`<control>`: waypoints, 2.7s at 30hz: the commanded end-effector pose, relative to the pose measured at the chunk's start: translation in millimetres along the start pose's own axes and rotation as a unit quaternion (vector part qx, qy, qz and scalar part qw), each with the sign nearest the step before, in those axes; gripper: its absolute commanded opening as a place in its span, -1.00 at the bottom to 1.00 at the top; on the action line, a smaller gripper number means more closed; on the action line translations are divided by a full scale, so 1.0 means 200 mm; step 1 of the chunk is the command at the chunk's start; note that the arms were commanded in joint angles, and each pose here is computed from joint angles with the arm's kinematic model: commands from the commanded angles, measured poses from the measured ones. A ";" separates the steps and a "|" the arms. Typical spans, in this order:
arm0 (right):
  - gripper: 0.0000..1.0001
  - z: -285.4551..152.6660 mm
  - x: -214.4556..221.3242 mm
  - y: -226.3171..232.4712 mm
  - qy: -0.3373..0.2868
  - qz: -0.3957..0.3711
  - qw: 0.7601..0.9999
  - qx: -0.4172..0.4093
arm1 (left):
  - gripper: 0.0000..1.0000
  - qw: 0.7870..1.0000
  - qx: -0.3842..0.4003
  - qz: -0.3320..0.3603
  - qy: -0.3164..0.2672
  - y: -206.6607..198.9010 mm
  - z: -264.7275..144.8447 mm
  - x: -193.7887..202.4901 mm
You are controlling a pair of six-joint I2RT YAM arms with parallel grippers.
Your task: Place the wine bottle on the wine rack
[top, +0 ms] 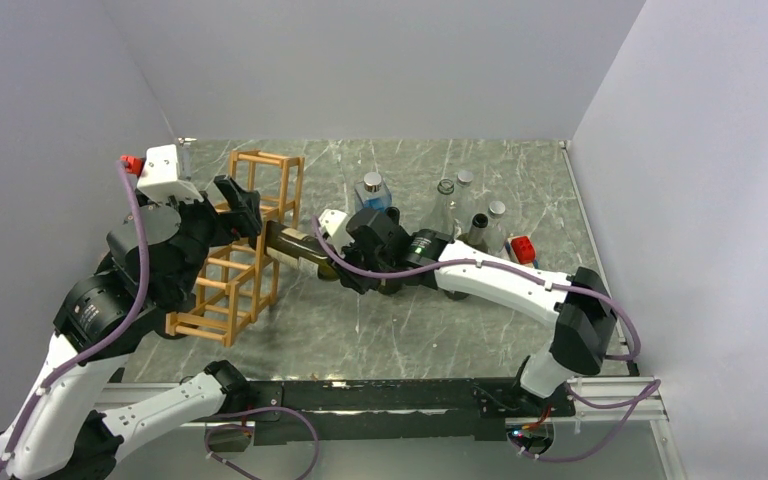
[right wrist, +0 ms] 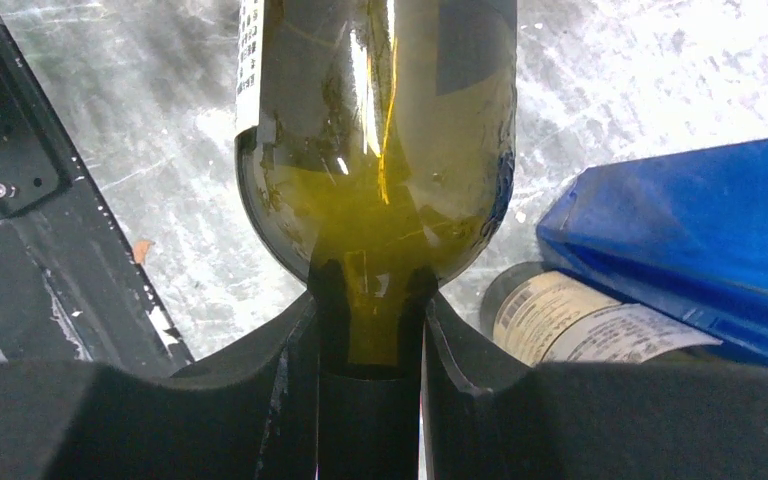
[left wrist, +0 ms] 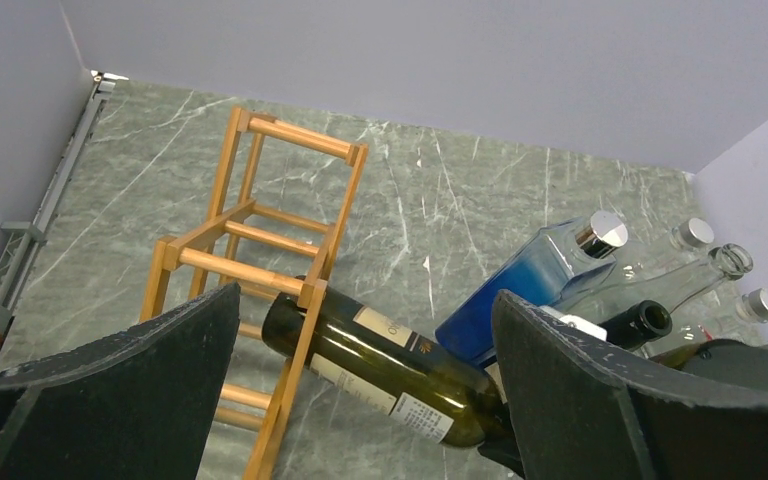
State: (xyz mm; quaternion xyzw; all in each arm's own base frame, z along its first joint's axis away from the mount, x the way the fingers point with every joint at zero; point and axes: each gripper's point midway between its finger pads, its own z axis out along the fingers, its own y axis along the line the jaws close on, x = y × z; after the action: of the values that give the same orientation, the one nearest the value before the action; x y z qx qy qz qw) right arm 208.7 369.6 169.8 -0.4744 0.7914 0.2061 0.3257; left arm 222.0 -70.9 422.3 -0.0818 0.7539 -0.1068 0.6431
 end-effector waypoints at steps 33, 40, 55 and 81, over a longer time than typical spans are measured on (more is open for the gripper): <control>-1.00 0.29 -0.67 -0.05 -0.180 -0.111 0.976 -0.047 | 0.99 1.000 0.004 0.006 0.008 -0.01 0.00 -0.01; -1.00 0.34 -0.70 -0.10 -0.184 -0.118 0.976 -0.018 | 0.99 1.000 0.003 0.017 0.013 -0.02 0.01 0.01; -1.00 0.30 -0.70 -0.01 -0.257 -0.219 0.941 -0.026 | 0.99 1.000 -0.002 0.018 0.009 -0.01 0.01 0.01; -1.00 0.44 -0.85 -0.02 -0.201 -0.157 0.966 -0.041 | 0.99 1.000 0.000 0.013 0.010 -0.02 0.00 -0.02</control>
State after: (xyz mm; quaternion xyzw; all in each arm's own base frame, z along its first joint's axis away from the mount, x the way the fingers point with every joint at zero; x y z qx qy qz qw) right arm 292.0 495.3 150.0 -0.5886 0.6682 0.2230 0.3966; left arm 223.3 -72.7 414.9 -0.0672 0.7692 -0.0903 0.6290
